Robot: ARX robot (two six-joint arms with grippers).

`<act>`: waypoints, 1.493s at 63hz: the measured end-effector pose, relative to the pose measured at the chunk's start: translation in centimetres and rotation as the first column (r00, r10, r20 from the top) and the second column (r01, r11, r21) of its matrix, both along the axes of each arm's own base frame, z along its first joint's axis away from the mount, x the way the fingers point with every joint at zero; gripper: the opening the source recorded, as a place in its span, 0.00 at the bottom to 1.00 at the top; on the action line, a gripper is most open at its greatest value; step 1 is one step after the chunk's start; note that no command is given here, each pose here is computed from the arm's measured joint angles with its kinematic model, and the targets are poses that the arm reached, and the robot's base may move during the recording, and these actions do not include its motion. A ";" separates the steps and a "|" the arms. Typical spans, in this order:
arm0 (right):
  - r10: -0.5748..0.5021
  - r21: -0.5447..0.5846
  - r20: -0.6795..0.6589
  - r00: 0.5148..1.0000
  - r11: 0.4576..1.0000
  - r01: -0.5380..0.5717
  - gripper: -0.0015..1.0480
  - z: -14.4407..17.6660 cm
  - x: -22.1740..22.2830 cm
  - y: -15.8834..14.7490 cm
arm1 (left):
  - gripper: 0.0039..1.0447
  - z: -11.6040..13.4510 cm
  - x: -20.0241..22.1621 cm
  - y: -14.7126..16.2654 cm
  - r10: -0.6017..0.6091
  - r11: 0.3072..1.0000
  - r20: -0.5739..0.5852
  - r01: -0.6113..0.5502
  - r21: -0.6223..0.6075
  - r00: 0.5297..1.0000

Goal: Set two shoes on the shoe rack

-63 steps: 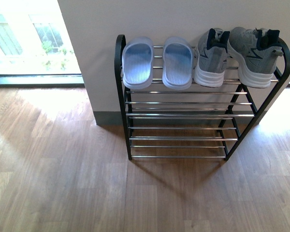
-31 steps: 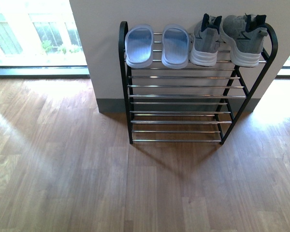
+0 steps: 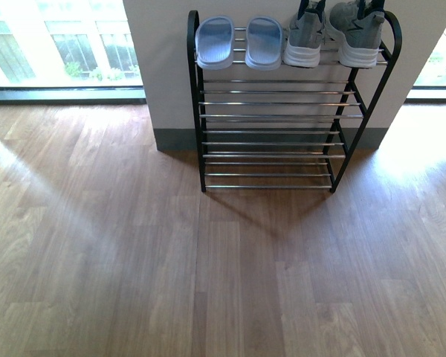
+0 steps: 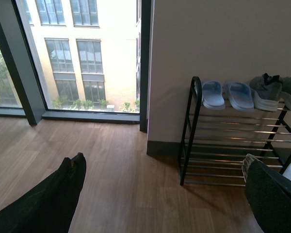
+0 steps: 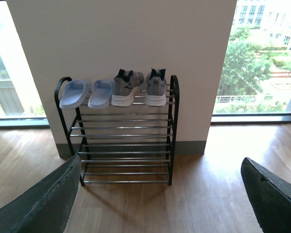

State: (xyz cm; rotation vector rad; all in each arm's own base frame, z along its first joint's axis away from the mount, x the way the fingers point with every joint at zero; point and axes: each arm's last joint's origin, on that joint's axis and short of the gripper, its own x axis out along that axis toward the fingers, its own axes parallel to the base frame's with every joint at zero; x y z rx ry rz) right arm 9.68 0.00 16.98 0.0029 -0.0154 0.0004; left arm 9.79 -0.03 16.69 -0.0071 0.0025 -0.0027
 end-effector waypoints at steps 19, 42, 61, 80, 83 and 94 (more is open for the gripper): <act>0.000 0.000 0.000 1.000 1.000 0.000 0.91 0.0 0.0 0.0 | 0.91 0.0 0.0 0.0 0.000 1.000 0.000 0.000 0.000 1.000; 0.000 0.000 0.000 1.000 1.000 0.000 0.91 0.0 0.0 0.0 | 0.91 0.0 0.0 0.0 0.000 1.000 0.000 0.000 0.000 1.000; 0.000 0.000 0.000 1.000 1.000 0.000 0.91 0.0 0.0 0.0 | 0.91 0.0 0.0 0.0 0.000 1.000 0.000 0.000 0.000 1.000; -0.002 0.000 -0.001 1.000 1.000 0.002 0.91 0.0 0.0 0.0 | 0.91 0.0 0.0 0.0 -0.002 1.000 0.000 0.002 0.000 1.000; -0.003 0.000 0.000 1.000 1.000 0.003 0.91 0.0 0.0 0.0 | 0.91 0.0 0.0 0.0 -0.001 1.000 0.000 0.001 0.000 1.000; 0.000 0.000 0.000 1.000 1.000 0.000 0.91 0.0 0.0 0.0 | 0.91 0.0 0.0 0.0 0.000 1.000 0.000 0.000 0.000 1.000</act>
